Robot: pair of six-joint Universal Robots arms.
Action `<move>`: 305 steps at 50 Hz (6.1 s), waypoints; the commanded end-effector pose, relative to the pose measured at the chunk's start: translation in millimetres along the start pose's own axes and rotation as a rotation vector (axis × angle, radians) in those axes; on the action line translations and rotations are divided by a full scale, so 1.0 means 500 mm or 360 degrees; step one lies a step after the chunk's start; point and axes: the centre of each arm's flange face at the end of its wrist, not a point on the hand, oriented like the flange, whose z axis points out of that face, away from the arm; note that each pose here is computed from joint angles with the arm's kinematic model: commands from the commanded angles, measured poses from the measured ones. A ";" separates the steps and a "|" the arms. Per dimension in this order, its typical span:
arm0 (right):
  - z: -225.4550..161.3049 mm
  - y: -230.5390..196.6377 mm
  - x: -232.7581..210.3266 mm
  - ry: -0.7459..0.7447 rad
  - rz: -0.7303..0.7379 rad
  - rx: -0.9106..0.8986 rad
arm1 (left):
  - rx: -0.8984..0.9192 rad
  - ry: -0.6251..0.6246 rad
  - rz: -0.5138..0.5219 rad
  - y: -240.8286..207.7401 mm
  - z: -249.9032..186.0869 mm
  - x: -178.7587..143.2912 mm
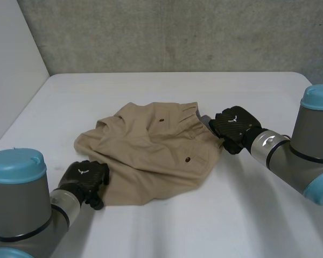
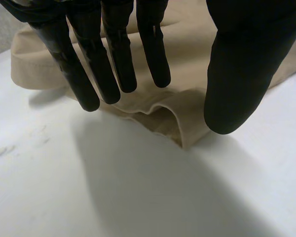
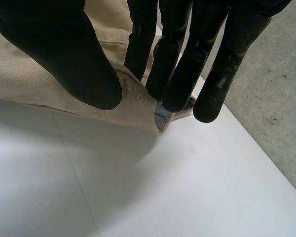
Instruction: Fold the shorts.
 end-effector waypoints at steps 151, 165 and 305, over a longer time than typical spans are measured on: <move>-0.110 0.158 0.006 0.0068 0.0167 -0.0324 | 0.0301 0.0067 0.0071 -0.060 0.024 0.035; -0.118 0.114 0.004 0.0094 0.0233 -0.0221 | 0.0793 -0.0089 0.0009 -0.241 0.188 -0.005; -0.309 -0.063 -0.030 -0.0269 -0.0185 -0.0518 | 0.0025 0.0294 0.0191 -0.156 -0.309 -0.030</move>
